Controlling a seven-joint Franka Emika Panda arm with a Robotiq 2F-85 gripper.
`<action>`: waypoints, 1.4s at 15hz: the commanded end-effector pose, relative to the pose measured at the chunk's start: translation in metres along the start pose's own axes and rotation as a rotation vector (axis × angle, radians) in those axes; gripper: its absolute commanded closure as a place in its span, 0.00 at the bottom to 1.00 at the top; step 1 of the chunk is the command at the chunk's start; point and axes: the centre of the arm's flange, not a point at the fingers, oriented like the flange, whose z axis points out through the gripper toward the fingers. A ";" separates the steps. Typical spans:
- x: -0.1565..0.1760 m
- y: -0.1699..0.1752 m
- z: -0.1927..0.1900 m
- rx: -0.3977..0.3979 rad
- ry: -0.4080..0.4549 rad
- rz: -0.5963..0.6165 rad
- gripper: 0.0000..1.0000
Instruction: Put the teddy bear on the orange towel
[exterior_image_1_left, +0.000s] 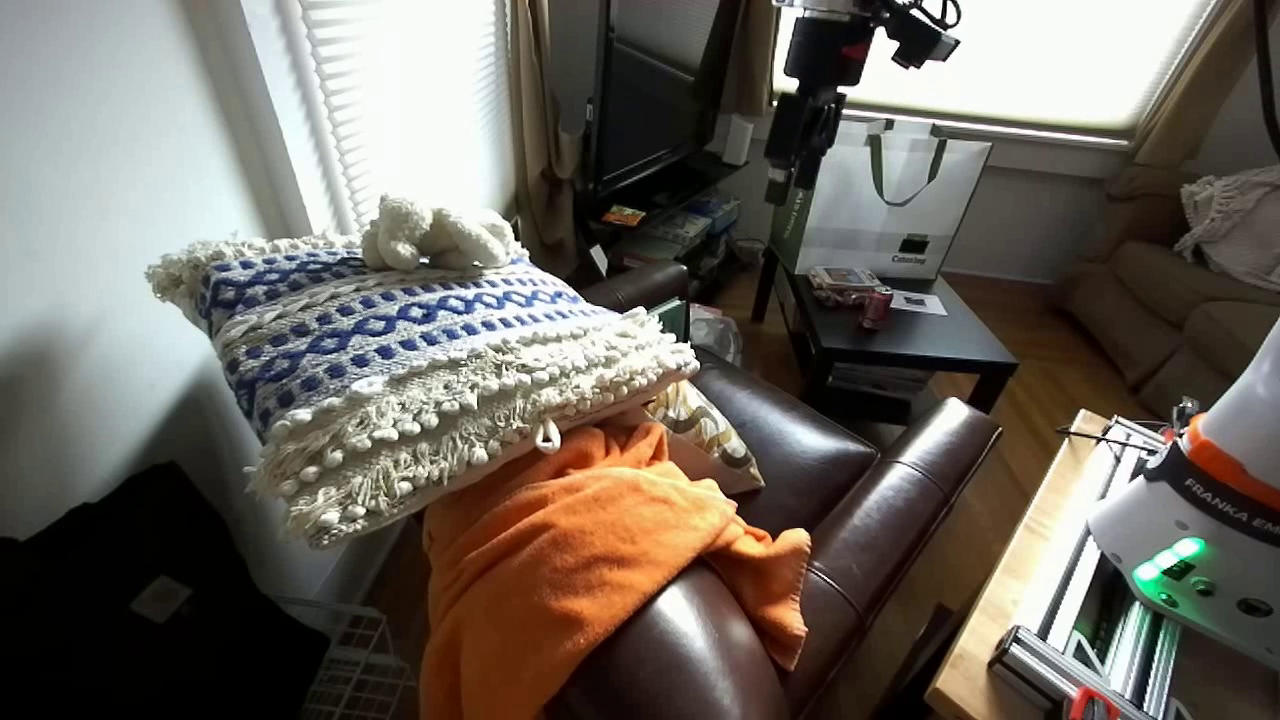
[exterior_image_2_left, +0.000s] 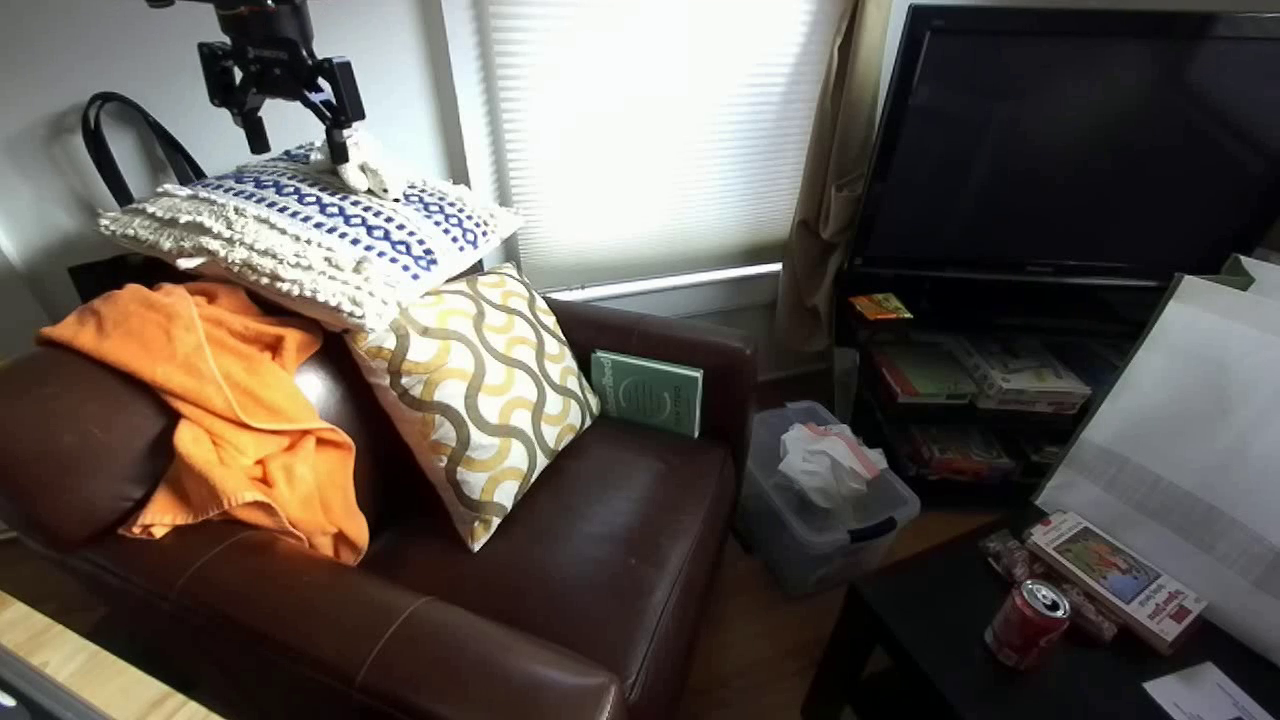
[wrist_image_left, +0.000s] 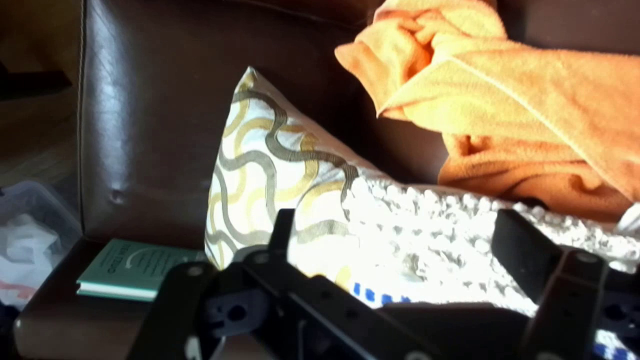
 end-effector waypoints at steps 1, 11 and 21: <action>0.060 -0.002 -0.031 0.028 0.069 -0.036 0.00; 0.200 -0.026 -0.028 0.165 -0.012 -0.501 0.00; 0.208 -0.050 0.013 0.155 0.063 -0.796 0.00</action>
